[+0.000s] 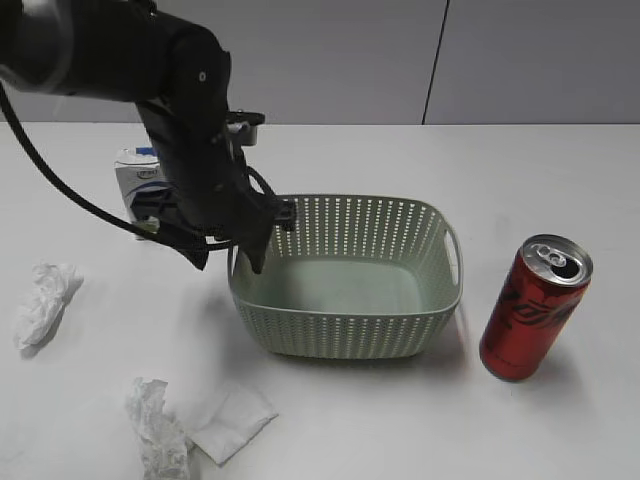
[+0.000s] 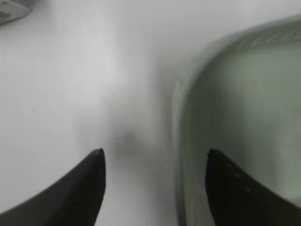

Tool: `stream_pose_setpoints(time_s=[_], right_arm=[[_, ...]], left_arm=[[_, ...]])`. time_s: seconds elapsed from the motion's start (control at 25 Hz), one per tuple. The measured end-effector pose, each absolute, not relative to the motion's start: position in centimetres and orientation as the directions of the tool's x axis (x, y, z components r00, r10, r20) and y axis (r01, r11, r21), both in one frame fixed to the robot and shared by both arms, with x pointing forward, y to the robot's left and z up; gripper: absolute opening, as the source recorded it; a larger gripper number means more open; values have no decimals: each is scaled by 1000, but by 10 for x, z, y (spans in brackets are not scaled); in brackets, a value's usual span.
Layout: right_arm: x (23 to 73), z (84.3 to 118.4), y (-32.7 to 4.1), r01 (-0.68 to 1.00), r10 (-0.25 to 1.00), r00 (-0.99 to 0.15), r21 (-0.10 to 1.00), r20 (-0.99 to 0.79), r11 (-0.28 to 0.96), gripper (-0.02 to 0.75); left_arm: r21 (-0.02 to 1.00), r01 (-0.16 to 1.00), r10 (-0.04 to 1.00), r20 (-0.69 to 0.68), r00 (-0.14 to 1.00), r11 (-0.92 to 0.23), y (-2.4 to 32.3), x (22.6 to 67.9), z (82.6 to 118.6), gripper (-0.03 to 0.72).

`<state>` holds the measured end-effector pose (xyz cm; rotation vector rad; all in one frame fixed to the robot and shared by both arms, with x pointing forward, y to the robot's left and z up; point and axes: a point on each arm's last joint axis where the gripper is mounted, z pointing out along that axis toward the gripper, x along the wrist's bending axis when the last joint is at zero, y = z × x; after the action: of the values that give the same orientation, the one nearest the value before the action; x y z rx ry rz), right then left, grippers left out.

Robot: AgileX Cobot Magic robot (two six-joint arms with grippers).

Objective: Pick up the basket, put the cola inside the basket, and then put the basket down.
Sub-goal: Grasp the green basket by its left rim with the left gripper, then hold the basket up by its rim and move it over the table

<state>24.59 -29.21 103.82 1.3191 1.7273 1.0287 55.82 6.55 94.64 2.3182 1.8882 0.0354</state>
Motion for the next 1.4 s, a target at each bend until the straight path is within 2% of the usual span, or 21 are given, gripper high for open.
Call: stream_pose_setpoints(time_s=[0.08,0.2,0.44,0.52,0.72,0.88,1.2,1.4], right_arm=[[246,1038,-292,398,973,-217,904,-74,158,584],[246,1038,-292,398,973,-217,904,-74,158,584],[246,1038,-292,398,973,-217,904,-74,157,584],[246,1038,-292,398,973,-217,904,-74,157,584],[246,1038,-292,398,973,-217,904,-74,157,584],[246,1038,-291,398,973,-222,905,-65,151,584],[250,1053,-285,408,967,-255,907,1,106,583],[282,1072,-276,545,956,-278,835,99,72,583]], left_arm=[[112,975,977,-72,201,-192,65,559,938,476],[104,976,978,-70,199,-191,64,560,932,396],[113,977,978,-85,190,-180,62,560,932,76],[106,981,979,-102,176,-165,61,560,932,18],[65,992,981,-154,121,-112,61,558,933,-2],[67,991,978,-164,129,-120,65,553,953,-2],[188,970,965,-181,189,-154,85,542,1014,-3],[172,974,970,-168,175,-146,96,533,1000,-3]])
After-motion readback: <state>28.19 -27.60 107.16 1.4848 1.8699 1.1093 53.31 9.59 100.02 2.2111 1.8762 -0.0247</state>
